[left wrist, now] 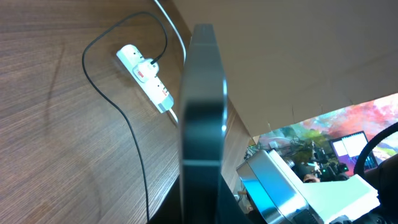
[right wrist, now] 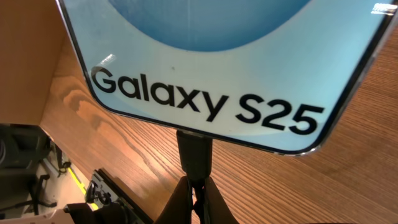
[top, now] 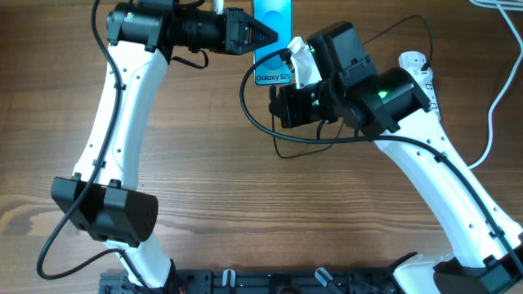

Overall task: Plug charger to phone and switch on socket
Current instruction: 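Push the USB-C plug upward into the phone's bottom port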

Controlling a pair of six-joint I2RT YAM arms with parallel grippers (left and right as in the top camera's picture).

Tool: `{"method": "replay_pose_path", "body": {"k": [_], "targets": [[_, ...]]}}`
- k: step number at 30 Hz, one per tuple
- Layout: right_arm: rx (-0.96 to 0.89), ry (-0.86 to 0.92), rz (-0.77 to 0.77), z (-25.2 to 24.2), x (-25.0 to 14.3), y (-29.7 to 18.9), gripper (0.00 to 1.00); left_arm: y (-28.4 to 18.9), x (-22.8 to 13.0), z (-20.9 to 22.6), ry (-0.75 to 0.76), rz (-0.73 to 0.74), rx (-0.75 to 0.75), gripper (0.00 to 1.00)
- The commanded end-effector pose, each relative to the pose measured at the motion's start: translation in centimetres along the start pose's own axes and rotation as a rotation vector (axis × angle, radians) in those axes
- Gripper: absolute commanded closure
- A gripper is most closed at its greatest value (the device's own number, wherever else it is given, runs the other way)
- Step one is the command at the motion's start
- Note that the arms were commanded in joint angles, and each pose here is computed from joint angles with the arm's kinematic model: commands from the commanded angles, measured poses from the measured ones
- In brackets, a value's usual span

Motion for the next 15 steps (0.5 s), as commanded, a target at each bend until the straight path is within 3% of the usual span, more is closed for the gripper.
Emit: {"method": "replay_pose_path", "body": {"k": [1,15], "targets": [[-0.023,-0.024,-0.047,-0.1,0.8,-0.2,0.96,-0.2,-0.1,-0.6,0.027,0.007,-0.038,0.96],[-0.006,-0.067,-0.132,0.3,2.1,-0.3,0.96,-0.3,-0.7,-0.6,0.004,0.028,-0.035,0.96]]}}
Point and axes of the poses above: each gripper's point midway between its finger pads, its own y axis out along the fingers, its own z axis along the line the jaws close on, x = y × z, the point moved 9 cm from there along -y, back along the fingers, and after that the axes turned 1 degree about -y, right-handed, at the moved point
